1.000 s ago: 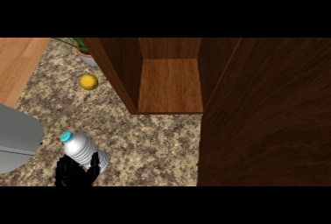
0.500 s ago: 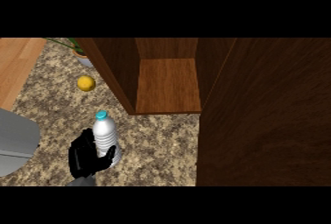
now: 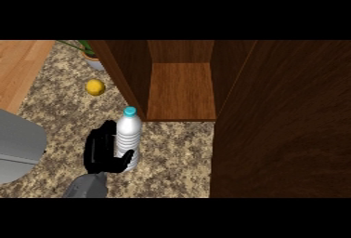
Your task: Pick up the bottled water, place it into the cabinet and close the cabinet
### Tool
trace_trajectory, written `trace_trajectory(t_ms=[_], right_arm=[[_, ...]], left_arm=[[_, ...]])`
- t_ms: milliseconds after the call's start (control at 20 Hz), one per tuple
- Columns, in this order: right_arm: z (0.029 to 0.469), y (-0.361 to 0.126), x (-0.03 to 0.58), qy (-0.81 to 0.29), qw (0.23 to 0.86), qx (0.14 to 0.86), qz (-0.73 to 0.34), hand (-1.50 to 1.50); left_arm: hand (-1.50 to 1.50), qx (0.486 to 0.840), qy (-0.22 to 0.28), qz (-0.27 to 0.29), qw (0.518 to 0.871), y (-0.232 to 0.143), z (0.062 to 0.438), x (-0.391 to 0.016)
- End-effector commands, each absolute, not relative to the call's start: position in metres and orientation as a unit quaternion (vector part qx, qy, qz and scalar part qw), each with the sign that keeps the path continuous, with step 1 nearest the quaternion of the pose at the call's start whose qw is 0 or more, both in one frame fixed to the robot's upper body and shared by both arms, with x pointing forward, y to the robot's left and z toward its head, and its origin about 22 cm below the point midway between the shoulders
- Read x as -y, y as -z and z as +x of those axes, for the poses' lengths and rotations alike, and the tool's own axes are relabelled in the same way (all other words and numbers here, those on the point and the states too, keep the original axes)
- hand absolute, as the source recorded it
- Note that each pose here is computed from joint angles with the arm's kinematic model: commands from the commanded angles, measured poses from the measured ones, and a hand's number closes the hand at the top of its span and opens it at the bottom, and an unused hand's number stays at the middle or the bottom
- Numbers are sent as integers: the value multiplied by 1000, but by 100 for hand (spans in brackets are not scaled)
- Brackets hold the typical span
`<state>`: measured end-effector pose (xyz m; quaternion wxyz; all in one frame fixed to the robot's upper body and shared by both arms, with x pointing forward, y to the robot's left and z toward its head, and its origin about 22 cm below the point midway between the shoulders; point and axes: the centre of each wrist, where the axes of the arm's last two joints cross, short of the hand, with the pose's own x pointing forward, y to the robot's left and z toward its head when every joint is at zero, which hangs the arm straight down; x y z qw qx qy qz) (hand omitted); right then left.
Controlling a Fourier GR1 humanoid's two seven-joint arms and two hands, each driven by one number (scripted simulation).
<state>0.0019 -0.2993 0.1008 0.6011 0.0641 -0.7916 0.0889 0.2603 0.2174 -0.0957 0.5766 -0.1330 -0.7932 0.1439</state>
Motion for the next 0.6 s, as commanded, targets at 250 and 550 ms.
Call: trace_trajectory(t_ms=[250, 550], right_arm=[[8, -126, 299, -92, 569, 815, 59, -150], [13, -115, 294, -85, 571, 814, 71, -150]], left_arm=[[150, 804, -99, -191, 555, 32, 266, -141], [150, 797, -59, -217, 561, -38, 258, -96]])
